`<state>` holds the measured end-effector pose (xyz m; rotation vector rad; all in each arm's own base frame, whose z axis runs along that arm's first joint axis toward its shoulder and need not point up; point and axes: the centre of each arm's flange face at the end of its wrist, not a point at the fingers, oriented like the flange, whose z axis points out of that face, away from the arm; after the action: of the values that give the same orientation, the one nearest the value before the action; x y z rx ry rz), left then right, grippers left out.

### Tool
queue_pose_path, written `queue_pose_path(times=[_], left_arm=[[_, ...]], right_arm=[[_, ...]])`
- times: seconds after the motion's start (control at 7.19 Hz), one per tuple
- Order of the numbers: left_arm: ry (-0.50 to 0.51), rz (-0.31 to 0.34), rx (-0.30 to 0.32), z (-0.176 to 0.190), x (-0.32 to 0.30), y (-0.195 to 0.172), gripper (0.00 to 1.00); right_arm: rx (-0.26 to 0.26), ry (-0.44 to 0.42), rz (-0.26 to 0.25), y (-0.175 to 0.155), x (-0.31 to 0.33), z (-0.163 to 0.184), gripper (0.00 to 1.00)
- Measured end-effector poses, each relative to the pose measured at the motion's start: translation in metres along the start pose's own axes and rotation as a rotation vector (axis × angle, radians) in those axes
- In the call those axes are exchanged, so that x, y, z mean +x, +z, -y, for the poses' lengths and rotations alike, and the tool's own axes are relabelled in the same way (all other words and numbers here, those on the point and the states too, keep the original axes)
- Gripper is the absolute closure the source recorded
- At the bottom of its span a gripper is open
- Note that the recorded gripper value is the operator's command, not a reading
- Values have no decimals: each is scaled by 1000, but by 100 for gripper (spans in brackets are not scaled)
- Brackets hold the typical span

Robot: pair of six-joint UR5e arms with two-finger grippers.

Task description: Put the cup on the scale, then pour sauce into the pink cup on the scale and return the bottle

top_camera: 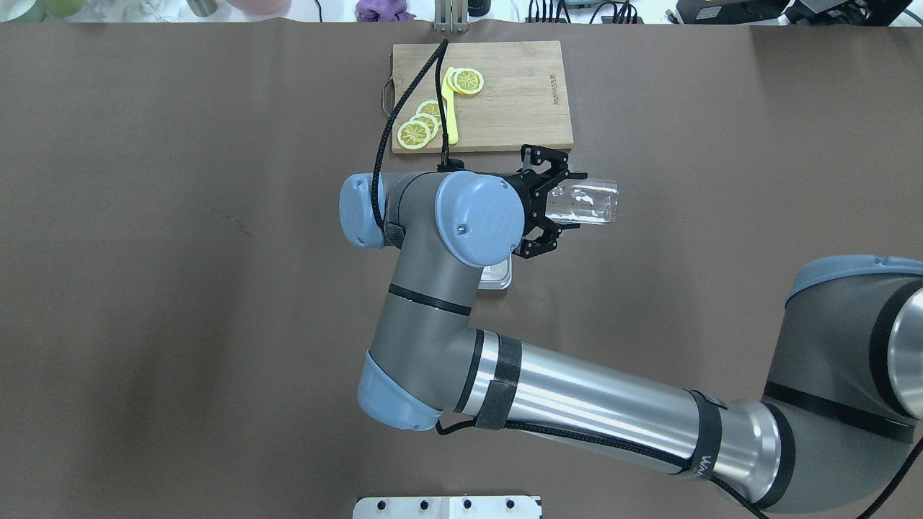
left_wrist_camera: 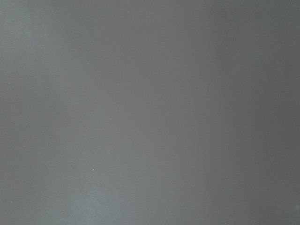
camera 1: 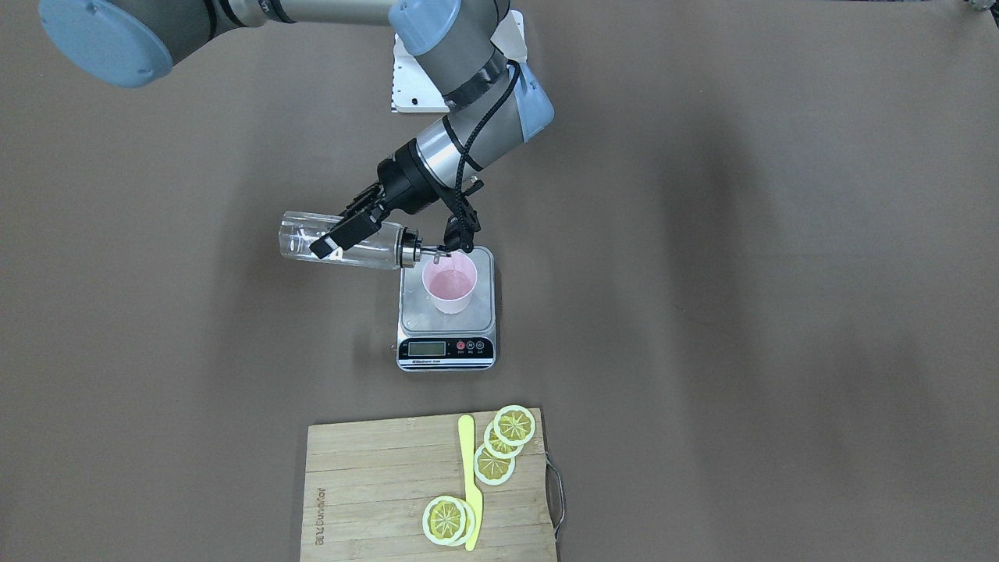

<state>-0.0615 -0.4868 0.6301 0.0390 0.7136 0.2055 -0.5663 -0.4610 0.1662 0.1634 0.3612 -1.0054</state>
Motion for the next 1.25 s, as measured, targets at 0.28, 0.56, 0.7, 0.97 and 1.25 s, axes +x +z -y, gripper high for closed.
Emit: queue_pose_path(times=[0.28, 0.56, 0.7, 0.97, 1.25], left_arm=[[1, 1, 3, 0, 1, -1, 2], [3, 1, 4, 0, 1, -2, 2], [4, 1, 5, 1, 2, -2, 2], [6, 1, 6, 1, 2, -3, 2], [9, 2, 9, 1, 3, -3, 2]], right_arm=[[92, 37, 13, 18, 1, -4, 100], [210, 70, 48, 50, 11, -43, 100], [277, 96, 84, 56, 21, -63, 100], [444, 142, 162, 77, 35, -98, 100], [606, 184, 242, 111, 56, -127, 100]])
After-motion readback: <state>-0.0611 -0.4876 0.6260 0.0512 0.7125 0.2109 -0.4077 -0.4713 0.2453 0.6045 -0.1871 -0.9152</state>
